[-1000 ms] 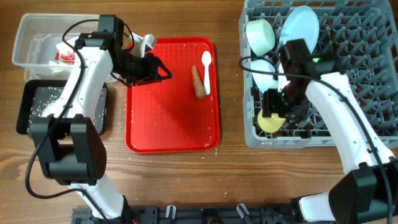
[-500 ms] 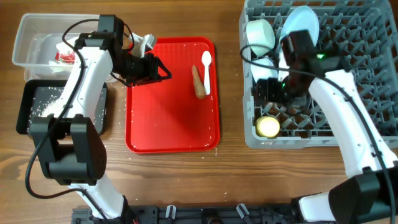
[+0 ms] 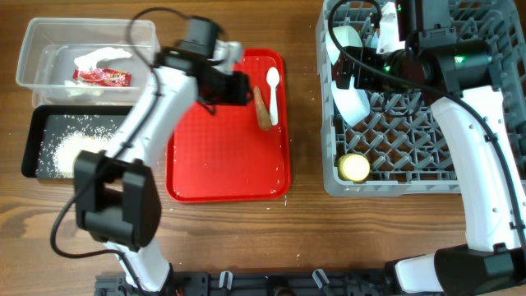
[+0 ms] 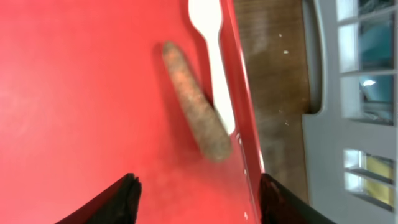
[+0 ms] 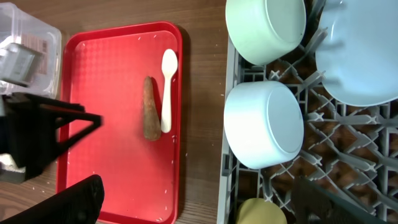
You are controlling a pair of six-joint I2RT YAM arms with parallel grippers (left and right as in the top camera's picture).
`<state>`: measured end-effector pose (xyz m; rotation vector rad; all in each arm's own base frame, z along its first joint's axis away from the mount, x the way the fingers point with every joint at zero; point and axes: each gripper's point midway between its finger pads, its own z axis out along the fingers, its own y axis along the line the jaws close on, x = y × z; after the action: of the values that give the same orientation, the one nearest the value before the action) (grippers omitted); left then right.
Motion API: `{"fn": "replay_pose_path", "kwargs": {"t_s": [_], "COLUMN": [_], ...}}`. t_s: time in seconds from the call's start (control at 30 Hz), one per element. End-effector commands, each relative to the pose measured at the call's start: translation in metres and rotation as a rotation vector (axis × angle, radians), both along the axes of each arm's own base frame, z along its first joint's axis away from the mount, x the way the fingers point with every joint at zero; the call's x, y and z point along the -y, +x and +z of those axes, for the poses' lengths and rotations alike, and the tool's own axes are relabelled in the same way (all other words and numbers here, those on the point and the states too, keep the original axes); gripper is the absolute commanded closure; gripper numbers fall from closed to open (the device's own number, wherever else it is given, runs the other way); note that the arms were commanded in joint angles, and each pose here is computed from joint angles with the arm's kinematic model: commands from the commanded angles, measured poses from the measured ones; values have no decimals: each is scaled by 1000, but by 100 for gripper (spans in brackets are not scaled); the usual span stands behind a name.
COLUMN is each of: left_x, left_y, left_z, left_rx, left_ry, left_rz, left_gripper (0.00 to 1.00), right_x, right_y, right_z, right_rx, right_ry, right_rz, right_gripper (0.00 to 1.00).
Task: Sort waste into correct bins and load items into the dishwasher rack
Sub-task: 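Grasp the brown scrap on the red tray with the left gripper, then carry the brown scrap left and drop it on the black tray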
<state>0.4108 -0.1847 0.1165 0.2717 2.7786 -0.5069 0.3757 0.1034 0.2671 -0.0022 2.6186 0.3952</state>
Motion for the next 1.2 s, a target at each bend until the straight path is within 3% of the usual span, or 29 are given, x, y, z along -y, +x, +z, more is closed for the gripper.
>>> {"fn": "replay_pose_path", "kwargs": {"t_s": [0.0,0.13,0.53,0.67,0.83,0.9,1.07,1.17], "left_x": [9,11,39,36,36,36,13,-46], "left_y": [13,20,27,20,20,21,22,26], "left_z": [-19,-56,-106,-128,-128,-124,-77,-9], "left_rx": [87,42,16,-34,-33,-27,-19,4], "left_ry": [179,224,184,210,209,205,198,162], "left_rz": [27,137,115,117,117,118,164,325], "left_gripper": [35,43,38,51,88,95,96,96], "right_x": [-5,-4,-4,-4,-5,-7,-21,-49], "right_y": [0,-3,-3,-3,-3,-3,7,38], "right_z": [3,1,1,1,1,2,13,35], "right_rx": [5,-7,-5,-8,-8,-6,44,203], "right_ry": [3,-1,-2,-4,-1,10,96,144], "right_rz": [35,38,39,41,39,44,60,97], "right_gripper": [2,2,2,2,2,2,4,9]}}
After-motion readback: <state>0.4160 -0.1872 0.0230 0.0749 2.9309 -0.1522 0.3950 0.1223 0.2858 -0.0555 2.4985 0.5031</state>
